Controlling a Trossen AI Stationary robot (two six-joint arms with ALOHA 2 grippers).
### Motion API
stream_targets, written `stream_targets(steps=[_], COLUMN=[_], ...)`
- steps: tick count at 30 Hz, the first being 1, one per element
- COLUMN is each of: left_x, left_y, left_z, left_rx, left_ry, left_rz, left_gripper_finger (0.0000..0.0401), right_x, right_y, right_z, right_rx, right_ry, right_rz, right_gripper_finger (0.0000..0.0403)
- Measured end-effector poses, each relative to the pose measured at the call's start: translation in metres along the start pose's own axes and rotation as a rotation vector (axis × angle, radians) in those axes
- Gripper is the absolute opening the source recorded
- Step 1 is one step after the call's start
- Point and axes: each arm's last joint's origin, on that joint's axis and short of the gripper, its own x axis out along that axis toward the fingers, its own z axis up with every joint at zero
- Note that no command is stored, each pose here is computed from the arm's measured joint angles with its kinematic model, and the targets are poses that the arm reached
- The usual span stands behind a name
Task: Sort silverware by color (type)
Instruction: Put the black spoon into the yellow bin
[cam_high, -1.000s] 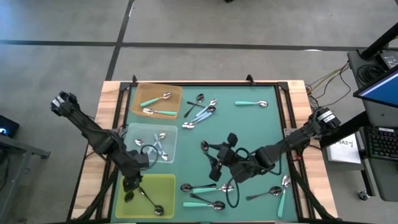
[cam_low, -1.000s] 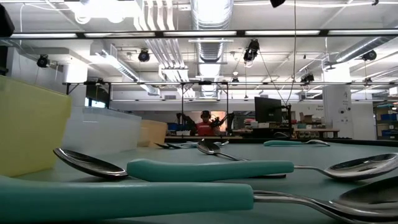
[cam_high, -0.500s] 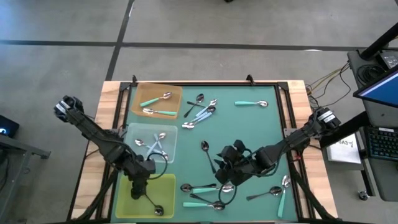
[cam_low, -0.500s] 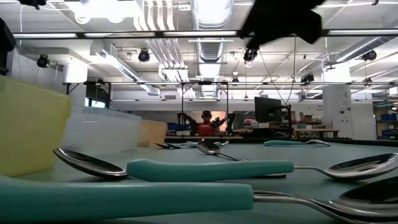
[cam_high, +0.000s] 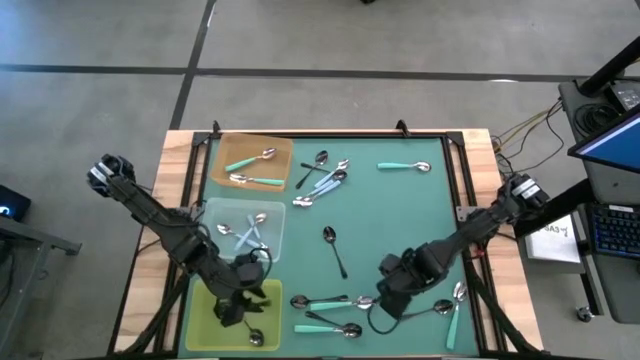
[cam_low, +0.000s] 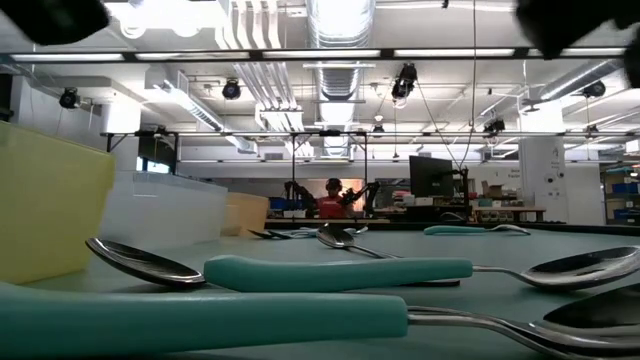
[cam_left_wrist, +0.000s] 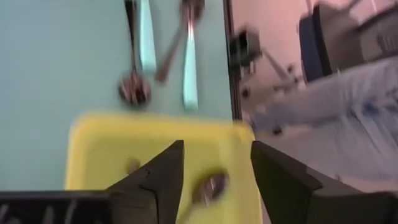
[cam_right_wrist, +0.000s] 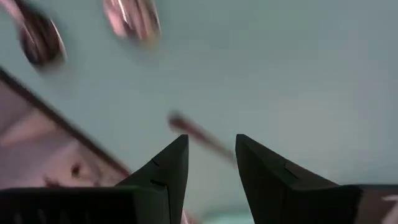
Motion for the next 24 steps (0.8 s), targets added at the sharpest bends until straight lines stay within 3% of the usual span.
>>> stream_targets(steps=[3, 8, 14, 17, 24], left_x=[0.001, 0.006, 0.014, 0.022, 0.042], left_y=[-0.003, -0.004, -0.005, -0.007, -0.011], left_z=[0.007, 0.012, 0.014, 0.015, 0.016], left_rx=[0.084, 0.217, 0.238, 0.229, 0.195], left_ry=[-0.123, -0.202, -0.22, -0.221, -0.241], left_rz=[0.029, 0.082, 0.072, 0.04, -0.015], left_gripper_finger=[0.0174, 0.0175, 0.0175, 0.0175, 0.0172], right_x=[0.003, 0.011, 0.035, 0.051, 0.081], right_y=[0.0, 0.0, 0.0, 0.0, -0.001], right_z=[-0.016, -0.034, -0.05, -0.055, -0.058], right_rx=[-0.026, -0.19, -0.596, -0.737, -0.812], right_ry=[0.071, 0.079, 0.087, 0.118, 0.173], right_rz=[-0.032, -0.054, -0.124, -0.171, -0.264], right_gripper_finger=[0.0125, 0.0124, 0.0121, 0.0123, 0.0114])
